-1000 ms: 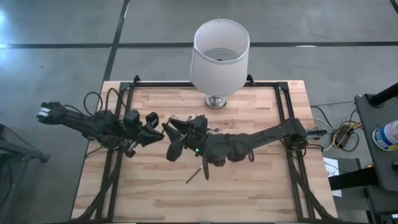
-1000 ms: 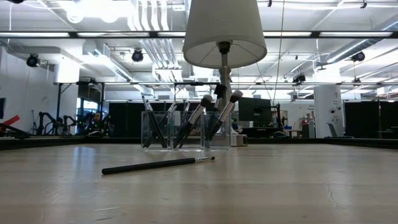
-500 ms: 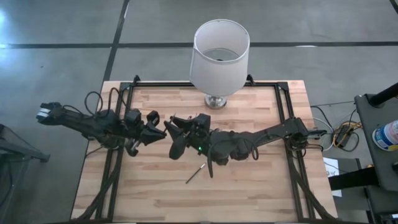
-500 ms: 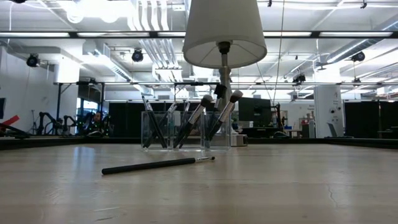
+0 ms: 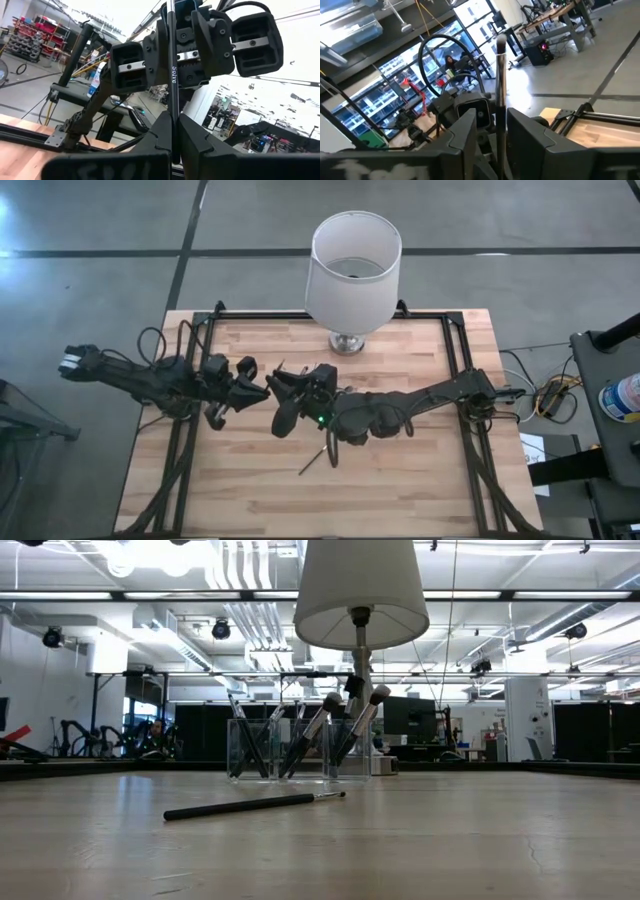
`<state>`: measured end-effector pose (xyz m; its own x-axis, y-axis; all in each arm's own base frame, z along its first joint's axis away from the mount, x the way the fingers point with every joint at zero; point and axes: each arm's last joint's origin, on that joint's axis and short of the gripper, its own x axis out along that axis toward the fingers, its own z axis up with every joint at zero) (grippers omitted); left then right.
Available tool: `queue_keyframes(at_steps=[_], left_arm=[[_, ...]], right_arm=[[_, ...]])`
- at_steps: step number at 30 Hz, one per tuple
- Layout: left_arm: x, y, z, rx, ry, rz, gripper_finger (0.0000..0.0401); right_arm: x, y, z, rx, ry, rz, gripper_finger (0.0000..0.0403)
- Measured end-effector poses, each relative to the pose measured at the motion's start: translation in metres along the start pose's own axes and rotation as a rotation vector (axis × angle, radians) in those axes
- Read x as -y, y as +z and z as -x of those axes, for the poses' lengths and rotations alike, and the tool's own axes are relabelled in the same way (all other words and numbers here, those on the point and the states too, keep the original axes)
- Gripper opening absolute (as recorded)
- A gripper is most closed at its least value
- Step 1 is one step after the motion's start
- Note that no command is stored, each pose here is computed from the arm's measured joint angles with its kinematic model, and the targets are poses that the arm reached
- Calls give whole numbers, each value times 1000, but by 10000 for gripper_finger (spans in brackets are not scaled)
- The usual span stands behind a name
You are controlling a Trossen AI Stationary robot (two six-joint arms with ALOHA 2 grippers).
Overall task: Put items in baskets/containers
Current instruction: Put the eyeshadow brush into the transparent organizer
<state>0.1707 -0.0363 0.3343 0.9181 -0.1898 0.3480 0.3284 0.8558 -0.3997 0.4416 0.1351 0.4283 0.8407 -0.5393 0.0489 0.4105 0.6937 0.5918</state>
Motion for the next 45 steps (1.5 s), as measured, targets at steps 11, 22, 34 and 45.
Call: queue_keyframes(at_steps=[11,22,34,45], left_arm=[[-3,-2,-3,-3,29,-6,13],[-16,-21,1,-166,241,-34,83],[-32,-56,35,-462,525,-71,162],[-39,-69,65,-411,551,49,163]], right_arm=[[1,-1,-1,-5,-13,18,44],[10,-11,4,-3,-183,185,17],[50,-49,23,-20,-461,317,16],[108,-110,25,-53,-549,229,18]])
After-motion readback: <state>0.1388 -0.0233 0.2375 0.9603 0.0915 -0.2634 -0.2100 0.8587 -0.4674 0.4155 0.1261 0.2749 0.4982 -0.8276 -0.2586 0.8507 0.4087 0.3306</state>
